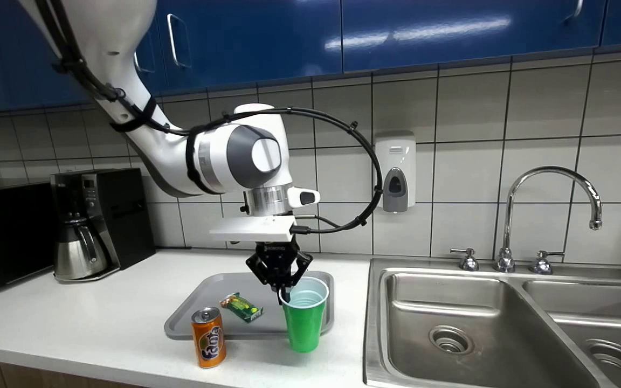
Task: Remove the green cup from the tray
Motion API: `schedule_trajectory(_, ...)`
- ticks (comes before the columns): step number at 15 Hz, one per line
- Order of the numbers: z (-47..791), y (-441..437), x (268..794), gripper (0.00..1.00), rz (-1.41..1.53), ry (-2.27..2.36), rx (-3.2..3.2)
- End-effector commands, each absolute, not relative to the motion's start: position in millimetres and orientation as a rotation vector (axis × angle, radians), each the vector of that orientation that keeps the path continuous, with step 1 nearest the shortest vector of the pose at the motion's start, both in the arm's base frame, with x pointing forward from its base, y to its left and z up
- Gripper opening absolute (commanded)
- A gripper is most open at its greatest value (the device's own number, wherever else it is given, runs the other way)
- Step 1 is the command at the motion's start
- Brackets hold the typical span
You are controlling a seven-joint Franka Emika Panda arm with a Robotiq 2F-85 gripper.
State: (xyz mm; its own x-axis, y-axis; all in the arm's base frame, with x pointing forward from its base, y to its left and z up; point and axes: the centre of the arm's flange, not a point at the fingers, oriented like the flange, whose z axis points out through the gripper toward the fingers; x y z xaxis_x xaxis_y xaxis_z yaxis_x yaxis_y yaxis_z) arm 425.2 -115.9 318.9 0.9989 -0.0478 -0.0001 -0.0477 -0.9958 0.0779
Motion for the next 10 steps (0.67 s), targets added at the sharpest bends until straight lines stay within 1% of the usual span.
schedule_trajectory(1,310,-112,437,0.01,-0.001,-0.102,3.037)
schedule_trajectory(10,294,-112,442,0.01,-0.023,-0.126,3.032)
